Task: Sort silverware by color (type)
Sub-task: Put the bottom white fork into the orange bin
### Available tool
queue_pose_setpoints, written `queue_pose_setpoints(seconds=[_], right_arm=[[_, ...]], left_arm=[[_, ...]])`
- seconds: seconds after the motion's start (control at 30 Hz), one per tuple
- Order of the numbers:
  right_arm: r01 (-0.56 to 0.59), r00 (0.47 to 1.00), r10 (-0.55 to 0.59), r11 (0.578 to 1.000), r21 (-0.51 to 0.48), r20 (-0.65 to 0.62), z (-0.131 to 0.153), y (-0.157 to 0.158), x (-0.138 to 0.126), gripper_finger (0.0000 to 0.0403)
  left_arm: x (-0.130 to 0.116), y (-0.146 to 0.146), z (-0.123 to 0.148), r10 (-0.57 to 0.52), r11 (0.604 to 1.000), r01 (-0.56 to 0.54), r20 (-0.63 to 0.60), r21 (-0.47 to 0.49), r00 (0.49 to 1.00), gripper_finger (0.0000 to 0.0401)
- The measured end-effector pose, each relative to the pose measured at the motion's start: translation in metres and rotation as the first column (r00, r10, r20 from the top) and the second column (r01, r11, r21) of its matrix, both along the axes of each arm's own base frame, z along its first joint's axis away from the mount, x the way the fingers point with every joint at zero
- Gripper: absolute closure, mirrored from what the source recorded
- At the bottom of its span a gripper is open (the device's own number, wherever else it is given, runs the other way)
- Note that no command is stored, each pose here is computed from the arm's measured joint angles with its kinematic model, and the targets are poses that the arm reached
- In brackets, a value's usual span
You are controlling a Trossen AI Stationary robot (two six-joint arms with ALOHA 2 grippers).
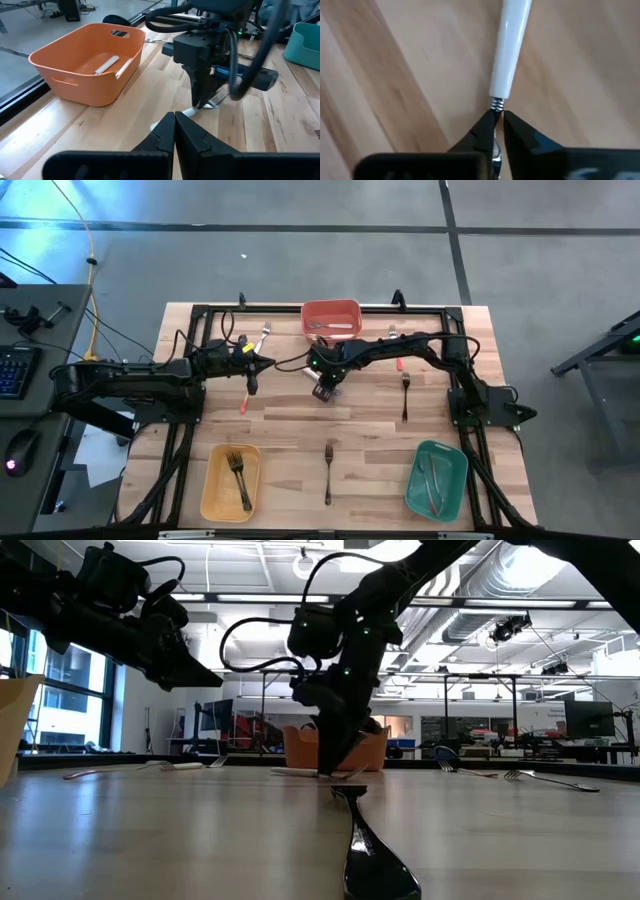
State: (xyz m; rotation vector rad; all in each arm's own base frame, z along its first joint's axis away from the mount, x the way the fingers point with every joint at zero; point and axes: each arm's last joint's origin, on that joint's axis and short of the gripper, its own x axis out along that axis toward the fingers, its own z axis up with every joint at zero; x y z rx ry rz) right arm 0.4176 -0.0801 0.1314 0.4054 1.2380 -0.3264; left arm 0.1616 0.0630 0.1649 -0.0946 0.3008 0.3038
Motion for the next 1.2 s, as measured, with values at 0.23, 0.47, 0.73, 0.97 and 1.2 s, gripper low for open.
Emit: queue_pose_setpoints(seconds=[0.23,0.47,0.73,0.97,1.2], right_arm=[[-0.081,0.997,0.081,0.997,-0.002,0.005,0.021,-0.014,0.009,0.0396],[-0.083,0.996,0.084,0.996,-0.021,0.038,0.047,-0.040,0.011,0.0402],[-0.113,0.993,0.113,0.994,0.007,-0.045,0.052,-0.029,0.007,0.0390],[-0.129,0.991,0.128,0.991,-0.021,-0.042,0.038,-0.010,0.009,0.0306],[-0.122,0.990,0.120,0.992,-0.019,-0.069,0.023,-0.011,0.005,0.0268]], left_arm=[[0.000,0.000,0.000,0.000,1.000,0.000,-0.003,-0.001,1.000,0.0401],[0.000,0.000,-0.001,0.000,1.000,0.000,-0.006,-0.002,1.000,0.0401],[0.000,0.000,-0.001,0.000,1.000,0.000,-0.007,-0.003,1.000,0.0401],[0.000,0.000,0.000,-0.001,1.000,0.001,-0.005,0.004,1.000,0.0401],[0.000,0.000,0.000,0.000,1.000,0.000,-0.003,0.000,1.000,0.0401]])
